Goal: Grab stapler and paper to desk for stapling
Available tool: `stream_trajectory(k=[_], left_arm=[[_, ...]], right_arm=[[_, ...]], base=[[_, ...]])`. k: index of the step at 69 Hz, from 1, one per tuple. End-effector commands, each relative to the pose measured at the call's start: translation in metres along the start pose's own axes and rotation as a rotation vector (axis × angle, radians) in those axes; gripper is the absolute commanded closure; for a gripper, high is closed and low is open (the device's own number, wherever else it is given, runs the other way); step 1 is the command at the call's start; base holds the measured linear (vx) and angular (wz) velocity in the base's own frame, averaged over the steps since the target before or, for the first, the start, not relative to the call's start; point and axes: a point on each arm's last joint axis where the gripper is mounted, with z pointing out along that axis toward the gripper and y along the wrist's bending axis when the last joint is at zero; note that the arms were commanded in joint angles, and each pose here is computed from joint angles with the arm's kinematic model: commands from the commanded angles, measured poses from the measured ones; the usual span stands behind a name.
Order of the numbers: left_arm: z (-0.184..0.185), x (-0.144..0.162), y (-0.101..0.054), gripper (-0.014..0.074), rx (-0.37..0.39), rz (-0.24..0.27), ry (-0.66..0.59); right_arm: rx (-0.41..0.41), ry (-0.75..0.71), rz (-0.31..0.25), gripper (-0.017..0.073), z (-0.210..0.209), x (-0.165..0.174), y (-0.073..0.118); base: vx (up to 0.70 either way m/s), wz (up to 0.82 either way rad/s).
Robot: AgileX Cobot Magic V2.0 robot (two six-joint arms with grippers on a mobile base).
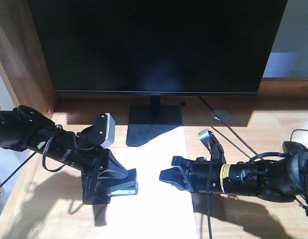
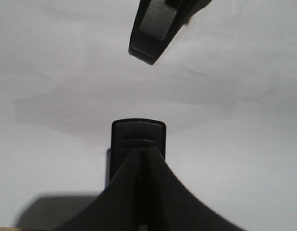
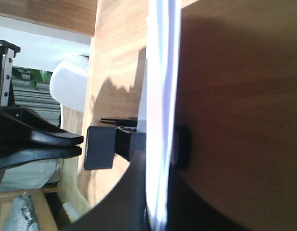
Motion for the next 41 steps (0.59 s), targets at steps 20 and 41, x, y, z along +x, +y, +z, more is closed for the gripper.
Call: stream_trajectory(k=[20,41], left_arm=[[-0.0119,-0.0206,-0.0011,0.06,-0.015,0.014,-0.072],[-0.0119,-0.0206,-0.0011,0.06,-0.015,0.014,-0.072]], right_arm=[[-0.064,-0.047,-0.036,0.0562,-0.0038,-0.0083,0.0157],[-0.064,-0.046,-0.037,0.0562,-0.0038,-0.0082,0.0157]], base=[[0.0,0.0],[0.0,0.0]])
